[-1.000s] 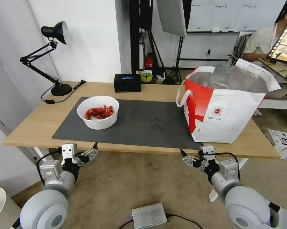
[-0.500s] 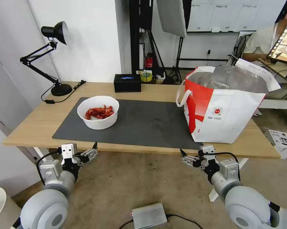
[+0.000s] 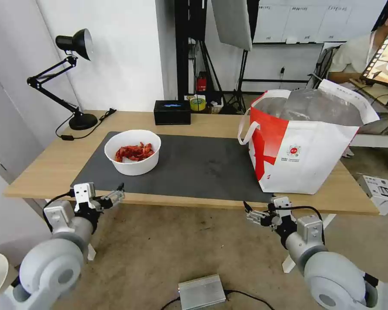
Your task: Pick up the trash from the table and place it into the takeout bag.
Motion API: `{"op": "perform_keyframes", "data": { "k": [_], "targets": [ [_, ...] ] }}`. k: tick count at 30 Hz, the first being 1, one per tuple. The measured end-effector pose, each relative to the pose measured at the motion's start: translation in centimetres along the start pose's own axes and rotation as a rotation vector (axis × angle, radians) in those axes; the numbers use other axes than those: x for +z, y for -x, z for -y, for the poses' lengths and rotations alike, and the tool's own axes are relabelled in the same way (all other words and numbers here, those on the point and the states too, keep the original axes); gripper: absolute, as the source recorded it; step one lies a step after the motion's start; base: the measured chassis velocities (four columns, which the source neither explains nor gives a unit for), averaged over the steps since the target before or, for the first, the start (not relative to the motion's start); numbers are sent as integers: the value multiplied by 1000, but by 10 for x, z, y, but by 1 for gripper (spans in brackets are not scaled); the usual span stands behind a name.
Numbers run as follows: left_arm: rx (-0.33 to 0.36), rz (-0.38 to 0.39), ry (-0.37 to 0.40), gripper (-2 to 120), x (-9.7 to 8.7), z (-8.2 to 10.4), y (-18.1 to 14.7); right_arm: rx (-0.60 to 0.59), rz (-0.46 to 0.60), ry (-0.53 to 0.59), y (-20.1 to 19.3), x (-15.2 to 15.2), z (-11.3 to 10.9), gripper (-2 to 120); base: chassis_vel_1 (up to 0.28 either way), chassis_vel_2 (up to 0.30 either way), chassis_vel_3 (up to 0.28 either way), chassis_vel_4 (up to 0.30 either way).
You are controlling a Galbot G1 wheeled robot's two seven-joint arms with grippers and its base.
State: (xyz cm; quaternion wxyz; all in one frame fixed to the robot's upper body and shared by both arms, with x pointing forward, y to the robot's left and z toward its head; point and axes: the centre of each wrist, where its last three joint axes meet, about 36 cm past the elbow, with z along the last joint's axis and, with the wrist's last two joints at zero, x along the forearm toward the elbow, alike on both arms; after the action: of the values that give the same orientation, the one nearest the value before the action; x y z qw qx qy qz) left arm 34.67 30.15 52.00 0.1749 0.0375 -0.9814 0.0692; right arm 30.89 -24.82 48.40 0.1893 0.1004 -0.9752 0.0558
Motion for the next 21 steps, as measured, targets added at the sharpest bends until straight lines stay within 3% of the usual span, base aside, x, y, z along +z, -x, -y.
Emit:
{"op": "perform_keyframes", "data": {
  "k": [4, 9, 21],
  "targets": [
    [-12, -27, -37, 100, -16, -4, 19, 0, 0, 0, 0, 0, 0, 100, 0, 0, 0, 0],
    [1, -66, -118, 100, -51, -8, 55, 1, 0, 0, 0, 0, 0, 100, 0, 0, 0, 0],
    [18, -174, -265, 100, -92, -19, 105, 0, 0, 0, 0, 0, 0, 100, 0, 0, 0, 0]
  ]
}}
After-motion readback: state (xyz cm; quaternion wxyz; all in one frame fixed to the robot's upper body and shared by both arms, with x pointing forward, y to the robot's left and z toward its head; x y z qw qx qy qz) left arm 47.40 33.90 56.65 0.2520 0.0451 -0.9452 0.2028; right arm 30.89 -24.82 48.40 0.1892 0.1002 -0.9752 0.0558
